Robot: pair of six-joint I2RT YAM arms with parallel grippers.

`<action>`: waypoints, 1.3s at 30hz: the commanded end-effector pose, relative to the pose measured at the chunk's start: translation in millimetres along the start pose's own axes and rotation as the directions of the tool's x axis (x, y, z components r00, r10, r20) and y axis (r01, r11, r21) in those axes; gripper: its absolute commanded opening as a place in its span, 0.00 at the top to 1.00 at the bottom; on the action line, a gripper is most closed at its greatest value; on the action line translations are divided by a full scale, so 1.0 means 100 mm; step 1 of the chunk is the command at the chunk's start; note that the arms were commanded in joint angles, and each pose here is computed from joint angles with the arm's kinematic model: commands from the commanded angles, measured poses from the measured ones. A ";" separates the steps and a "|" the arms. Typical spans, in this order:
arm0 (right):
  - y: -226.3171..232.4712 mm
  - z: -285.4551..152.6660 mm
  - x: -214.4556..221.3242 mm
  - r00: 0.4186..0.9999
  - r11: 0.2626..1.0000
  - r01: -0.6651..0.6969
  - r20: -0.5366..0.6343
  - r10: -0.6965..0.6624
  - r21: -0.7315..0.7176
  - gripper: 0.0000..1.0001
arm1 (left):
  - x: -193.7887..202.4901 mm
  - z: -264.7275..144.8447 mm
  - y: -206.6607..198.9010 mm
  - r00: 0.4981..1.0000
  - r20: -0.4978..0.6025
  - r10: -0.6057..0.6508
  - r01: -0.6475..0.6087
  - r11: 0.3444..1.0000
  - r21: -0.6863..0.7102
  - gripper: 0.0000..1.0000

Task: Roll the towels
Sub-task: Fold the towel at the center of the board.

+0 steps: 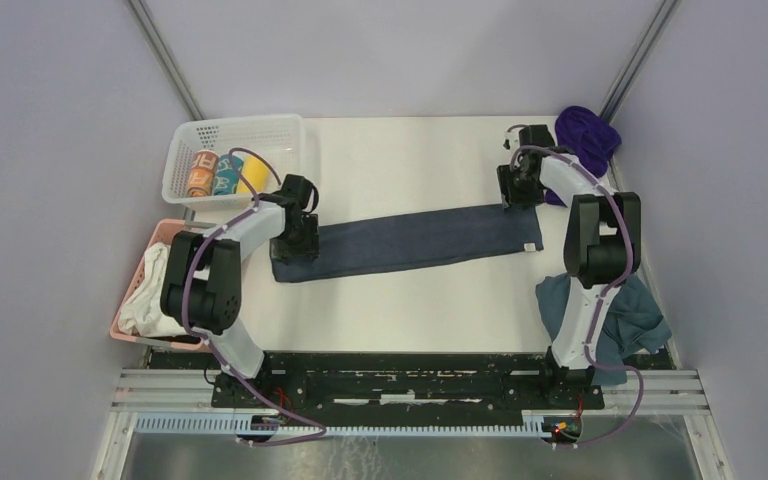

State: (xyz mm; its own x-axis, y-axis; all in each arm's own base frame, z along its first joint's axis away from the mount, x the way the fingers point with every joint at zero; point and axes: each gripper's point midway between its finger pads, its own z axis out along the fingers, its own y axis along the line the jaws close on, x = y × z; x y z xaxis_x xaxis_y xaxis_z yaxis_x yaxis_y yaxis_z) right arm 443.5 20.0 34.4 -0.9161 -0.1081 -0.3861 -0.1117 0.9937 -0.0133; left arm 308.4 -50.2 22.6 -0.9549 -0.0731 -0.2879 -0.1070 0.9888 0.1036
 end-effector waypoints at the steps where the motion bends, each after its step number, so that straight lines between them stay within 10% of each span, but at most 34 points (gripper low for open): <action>1: -0.20 -0.50 -0.20 0.993 0.997 -0.023 0.114 0.015 0.072 0.39 | -0.43 -0.44 -0.20 0.982 0.186 -0.033 0.011 0.993 0.119 0.29; 25: -0.42 0.16 0.75 0.968 0.981 -0.193 -0.167 0.185 -0.034 0.41 | -0.44 -0.62 0.03 0.951 0.305 -0.049 0.034 0.998 0.056 0.25; 39: -0.43 0.11 0.81 0.959 0.981 -0.191 -0.219 0.182 -0.020 0.99 | -0.42 -0.61 0.00 0.950 0.306 -0.067 0.045 0.996 0.079 0.25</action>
State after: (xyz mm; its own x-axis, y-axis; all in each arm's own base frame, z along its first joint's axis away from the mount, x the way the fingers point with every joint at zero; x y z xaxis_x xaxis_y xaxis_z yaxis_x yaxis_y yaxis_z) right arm 396.7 -33.1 13.4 -0.9626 0.0702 -0.2616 0.0509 0.9955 0.0798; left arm 323.4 -52.0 77.9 -0.8557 -0.0819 -0.5110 -0.1247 0.9909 0.0500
